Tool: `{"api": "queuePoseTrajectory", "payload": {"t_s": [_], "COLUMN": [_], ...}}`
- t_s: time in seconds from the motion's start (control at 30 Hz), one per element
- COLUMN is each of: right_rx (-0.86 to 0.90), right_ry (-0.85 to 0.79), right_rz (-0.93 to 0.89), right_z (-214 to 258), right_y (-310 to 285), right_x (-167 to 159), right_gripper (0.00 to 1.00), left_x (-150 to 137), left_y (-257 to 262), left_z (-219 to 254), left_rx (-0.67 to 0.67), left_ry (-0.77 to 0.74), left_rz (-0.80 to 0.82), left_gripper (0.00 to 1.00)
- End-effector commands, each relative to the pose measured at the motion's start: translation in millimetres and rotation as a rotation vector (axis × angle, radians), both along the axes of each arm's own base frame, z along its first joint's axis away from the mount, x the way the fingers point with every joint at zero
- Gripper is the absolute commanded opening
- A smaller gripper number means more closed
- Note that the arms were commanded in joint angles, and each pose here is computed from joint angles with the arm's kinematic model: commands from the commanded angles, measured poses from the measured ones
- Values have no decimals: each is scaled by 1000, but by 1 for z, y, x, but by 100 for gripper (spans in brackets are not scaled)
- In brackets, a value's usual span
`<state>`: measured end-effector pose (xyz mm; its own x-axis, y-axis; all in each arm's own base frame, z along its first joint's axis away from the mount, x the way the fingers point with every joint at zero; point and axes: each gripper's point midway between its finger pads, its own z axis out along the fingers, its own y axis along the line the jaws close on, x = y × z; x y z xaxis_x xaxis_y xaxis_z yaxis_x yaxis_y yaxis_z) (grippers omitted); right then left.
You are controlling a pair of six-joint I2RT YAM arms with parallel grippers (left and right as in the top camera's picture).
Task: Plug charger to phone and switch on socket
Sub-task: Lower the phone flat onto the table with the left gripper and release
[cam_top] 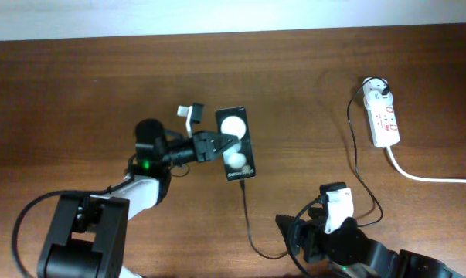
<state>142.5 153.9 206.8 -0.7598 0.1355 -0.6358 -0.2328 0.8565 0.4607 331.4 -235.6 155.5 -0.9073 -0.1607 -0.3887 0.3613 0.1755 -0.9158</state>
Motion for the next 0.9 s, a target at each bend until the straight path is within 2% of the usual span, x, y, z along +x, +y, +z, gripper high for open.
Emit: {"api": "queuePoseTrajectory", "payload": {"t_s": [0.0, 0.13, 0.17, 0.27, 0.7, 0.87], "right_rx": [-26, -64, -63, -63, -63, -63], "right_ry": [9, 30, 29, 30, 29, 29], "right_rz": [-14, -14, -14, -14, -14, -14], "right_z": [-3, -10, -10, -10, -10, -10], "right_y": [-7, -12, -12, -12, -12, -12], "right_x": [-1, -4, -4, -4, -4, -4], "right_gripper": [99, 99, 99, 99, 99, 99], "left_x": [27, 46, 48, 54, 47, 53], "left_y": [-17, -18, -19, -15, -4, 7], "left_z": [1, -18, -15, -23, -141, -156], "left_rx": [126, 437, 462, 475, 617, 690], "left_ry": [-70, -67, -76, -54, 201, 210], "left_rz": [42, 37, 13, 12, -11, 38], "left_gripper": [0, 0, 0, 0, 0, 0]}}
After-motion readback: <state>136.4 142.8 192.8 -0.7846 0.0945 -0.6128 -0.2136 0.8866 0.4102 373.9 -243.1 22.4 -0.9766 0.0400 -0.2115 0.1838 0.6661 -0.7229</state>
